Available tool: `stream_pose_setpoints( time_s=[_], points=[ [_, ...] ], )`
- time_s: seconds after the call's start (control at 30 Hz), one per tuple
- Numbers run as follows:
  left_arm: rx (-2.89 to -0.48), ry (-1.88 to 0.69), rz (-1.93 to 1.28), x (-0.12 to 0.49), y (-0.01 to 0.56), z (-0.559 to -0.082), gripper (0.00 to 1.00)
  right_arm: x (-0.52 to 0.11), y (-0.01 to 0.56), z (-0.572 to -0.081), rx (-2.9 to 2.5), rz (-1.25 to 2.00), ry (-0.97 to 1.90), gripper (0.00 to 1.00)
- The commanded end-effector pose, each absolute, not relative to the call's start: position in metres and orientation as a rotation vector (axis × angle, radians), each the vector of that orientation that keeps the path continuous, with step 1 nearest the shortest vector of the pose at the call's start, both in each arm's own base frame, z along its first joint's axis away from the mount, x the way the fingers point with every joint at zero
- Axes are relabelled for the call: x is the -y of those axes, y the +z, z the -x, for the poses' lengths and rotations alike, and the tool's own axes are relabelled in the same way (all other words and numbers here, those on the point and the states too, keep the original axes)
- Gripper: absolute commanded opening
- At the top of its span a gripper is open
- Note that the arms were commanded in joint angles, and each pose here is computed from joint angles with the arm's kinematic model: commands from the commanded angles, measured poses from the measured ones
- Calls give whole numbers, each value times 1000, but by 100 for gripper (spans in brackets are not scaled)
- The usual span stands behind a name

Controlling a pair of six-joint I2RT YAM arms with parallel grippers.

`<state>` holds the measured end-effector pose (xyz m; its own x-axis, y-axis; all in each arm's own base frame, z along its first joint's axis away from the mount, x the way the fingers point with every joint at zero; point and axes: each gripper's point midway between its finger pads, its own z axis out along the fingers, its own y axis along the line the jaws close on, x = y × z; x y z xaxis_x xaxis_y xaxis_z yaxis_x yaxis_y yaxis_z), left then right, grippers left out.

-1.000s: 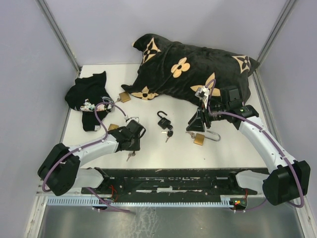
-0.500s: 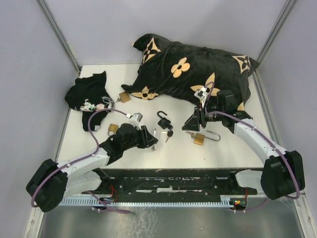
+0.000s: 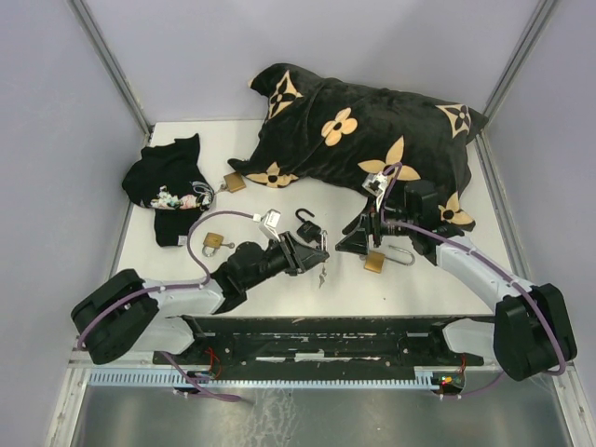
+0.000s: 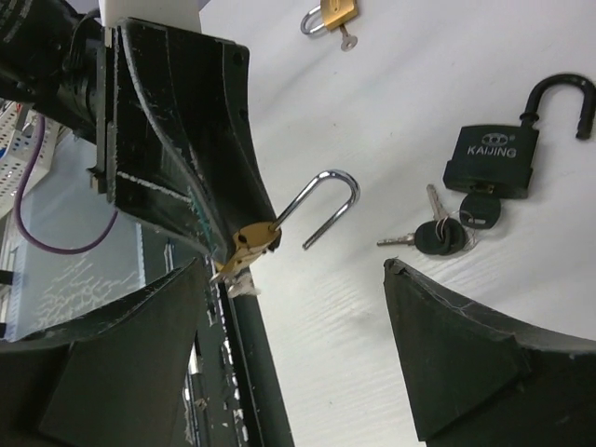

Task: Lock with the key
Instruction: Pick up the lock from the center of the board, then lock the lock.

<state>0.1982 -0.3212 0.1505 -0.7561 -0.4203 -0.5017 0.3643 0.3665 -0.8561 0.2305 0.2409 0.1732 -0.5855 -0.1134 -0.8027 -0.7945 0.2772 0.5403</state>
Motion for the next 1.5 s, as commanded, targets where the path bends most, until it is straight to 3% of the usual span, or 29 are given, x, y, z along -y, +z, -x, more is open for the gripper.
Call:
stream_pose_setpoints(
  time_s=[0.0,0.33,0.7,1.2,1.47],
  points=[
    [-1645,-1628,273,336,227,-219,3,-246,200,-241,-1712,876,1248,86],
    [-1471,-1694,557,339,244,-245,3,-242,217,-240,-1581,905,1154,87],
    [-1369,-1783,683,357,256,-245,3,-239,196,-261,-1648,865,950,81],
    [-1345,-1685,812,356,242,-245,4,-234,202,-270,-1664,812,886,57],
    [-1346,-1698,824,370,242,-242,7,-234,200,-270,-1668,836,865,32]
  ],
)
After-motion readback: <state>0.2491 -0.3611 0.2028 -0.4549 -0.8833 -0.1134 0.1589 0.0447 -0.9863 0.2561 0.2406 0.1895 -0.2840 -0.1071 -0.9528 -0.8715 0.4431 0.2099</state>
